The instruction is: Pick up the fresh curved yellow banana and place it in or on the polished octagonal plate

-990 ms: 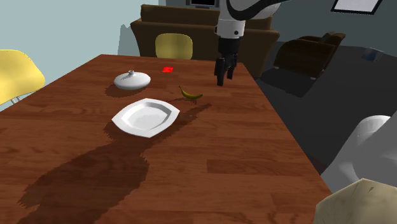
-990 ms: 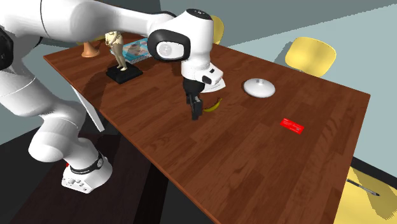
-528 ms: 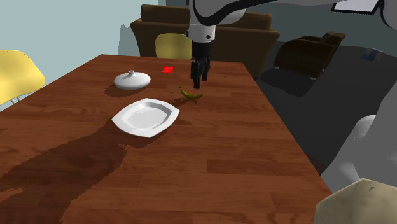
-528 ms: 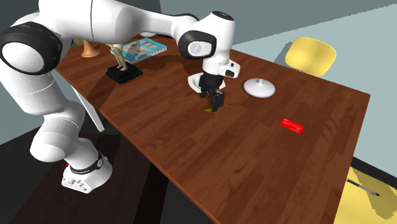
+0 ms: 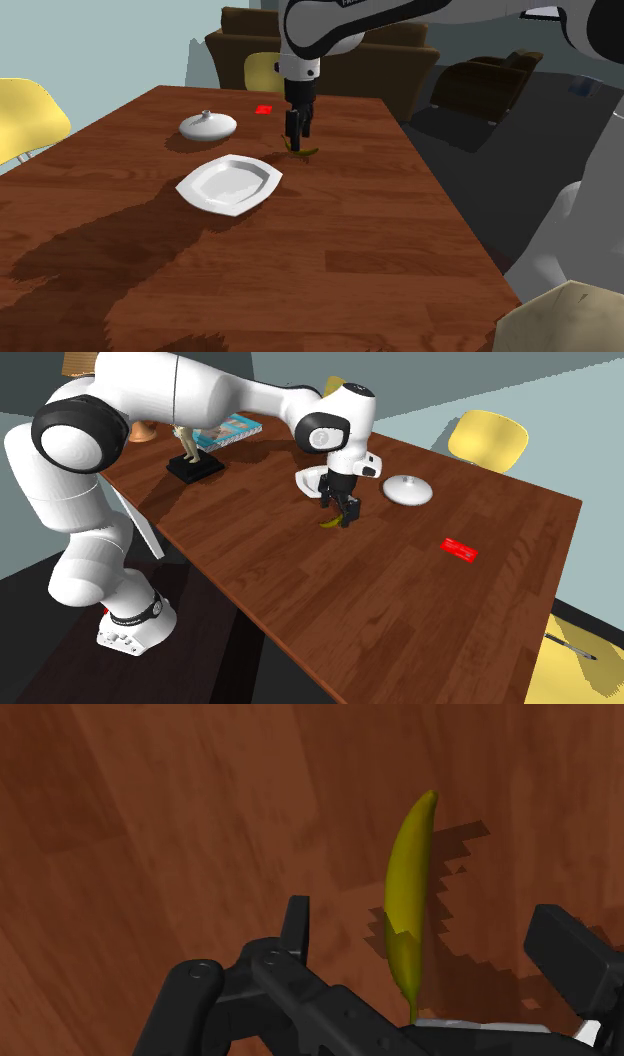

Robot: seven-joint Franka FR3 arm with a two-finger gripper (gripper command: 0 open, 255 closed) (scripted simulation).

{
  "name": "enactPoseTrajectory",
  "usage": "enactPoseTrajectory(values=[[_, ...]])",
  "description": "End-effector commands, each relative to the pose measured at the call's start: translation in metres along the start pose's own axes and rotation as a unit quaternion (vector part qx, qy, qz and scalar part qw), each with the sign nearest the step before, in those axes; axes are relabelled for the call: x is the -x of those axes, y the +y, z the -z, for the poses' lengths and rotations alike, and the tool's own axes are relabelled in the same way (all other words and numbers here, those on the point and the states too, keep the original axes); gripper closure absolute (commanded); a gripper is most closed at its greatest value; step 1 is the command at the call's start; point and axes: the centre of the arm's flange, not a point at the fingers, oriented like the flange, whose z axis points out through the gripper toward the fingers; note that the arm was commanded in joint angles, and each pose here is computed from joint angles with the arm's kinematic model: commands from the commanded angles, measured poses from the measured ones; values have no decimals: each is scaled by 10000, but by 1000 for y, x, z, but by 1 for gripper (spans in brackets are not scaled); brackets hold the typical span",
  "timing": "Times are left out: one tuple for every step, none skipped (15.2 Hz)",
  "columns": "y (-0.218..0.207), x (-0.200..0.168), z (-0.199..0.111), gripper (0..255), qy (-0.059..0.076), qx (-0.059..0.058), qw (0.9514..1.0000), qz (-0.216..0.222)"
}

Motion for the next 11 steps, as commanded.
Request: enactPoseTrajectory(values=[[-1,0,-11,0,2,1,10000,3],[-1,0,-19,0,2,1,10000,3],[-1,0,-19,0,2,1,10000,3],[-1,0,-19,0,2,1,10000,3],[-1,0,-19,0,2,1,10000,3],[-1,0,-19,0,2,1,10000,3],[-1,0,-19,0,2,1,10000,3],[-1,0,-19,0,2,1,10000,3],[-1,0,-19,0,2,1,10000,3],[-1,0,-19,0,2,1,10000,3],[-1,0,-19,255,2,1,10000,3]])
